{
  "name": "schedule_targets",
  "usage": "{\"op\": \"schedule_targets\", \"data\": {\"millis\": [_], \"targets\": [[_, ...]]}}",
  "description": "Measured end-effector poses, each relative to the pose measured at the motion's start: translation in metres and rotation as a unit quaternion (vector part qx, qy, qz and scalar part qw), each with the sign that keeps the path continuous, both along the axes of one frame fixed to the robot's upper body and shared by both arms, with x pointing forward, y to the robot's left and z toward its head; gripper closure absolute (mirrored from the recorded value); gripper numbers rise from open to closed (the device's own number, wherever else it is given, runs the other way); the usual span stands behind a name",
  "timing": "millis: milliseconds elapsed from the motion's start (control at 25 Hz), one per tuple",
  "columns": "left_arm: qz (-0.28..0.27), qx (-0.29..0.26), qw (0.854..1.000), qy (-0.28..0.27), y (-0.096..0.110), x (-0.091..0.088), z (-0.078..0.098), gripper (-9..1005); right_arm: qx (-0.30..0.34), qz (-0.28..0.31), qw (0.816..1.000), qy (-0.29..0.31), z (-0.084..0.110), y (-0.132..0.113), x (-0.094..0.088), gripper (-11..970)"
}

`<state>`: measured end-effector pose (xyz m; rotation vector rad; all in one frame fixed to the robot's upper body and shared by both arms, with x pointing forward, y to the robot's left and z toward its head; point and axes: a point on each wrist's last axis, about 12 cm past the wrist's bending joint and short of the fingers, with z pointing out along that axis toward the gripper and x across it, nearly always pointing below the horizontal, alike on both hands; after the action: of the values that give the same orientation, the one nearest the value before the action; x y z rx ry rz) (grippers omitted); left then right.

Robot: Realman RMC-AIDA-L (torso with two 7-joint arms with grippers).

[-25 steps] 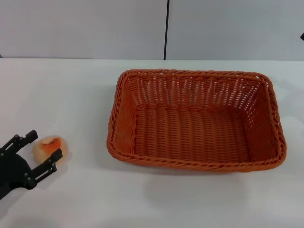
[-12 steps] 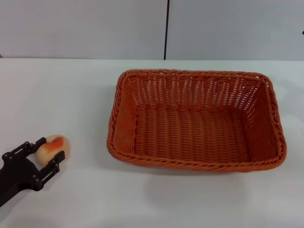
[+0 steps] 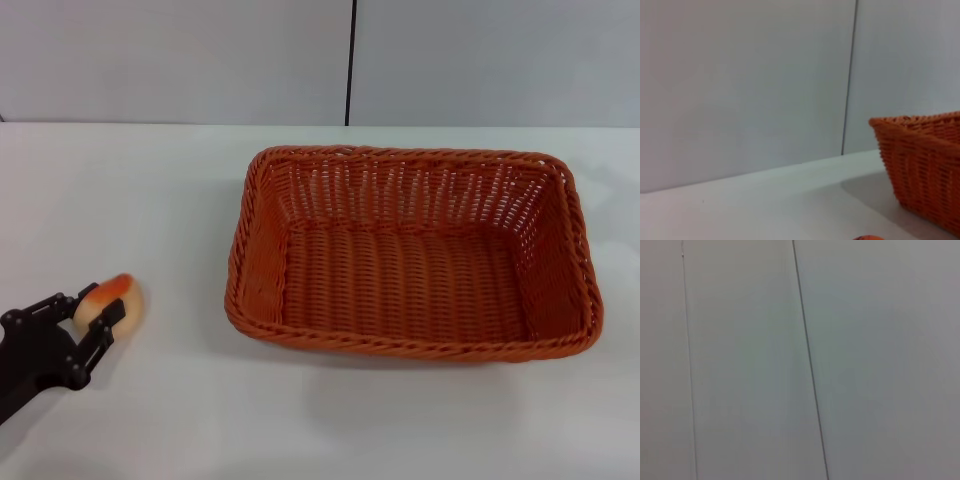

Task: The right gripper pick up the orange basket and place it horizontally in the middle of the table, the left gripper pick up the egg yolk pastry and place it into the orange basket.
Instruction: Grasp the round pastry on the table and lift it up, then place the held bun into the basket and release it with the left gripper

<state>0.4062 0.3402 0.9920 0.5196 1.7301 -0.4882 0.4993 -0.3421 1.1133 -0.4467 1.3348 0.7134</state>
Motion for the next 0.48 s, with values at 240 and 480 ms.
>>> {"op": "schedule_targets", "data": {"millis": [240,480], "targets": [[-0.008,-0.048,0.997,-0.06,0.001,0.006,0.021,728,0.005,0.005,1.0,-0.003,0.0,0.001,-0.003,473],[-0.101,-0.099,0.983,-0.115,-0.023,0.037,0.048,748,0.009,0.008,1.0,-0.007,0.0,0.002,-0.005,467]]}}
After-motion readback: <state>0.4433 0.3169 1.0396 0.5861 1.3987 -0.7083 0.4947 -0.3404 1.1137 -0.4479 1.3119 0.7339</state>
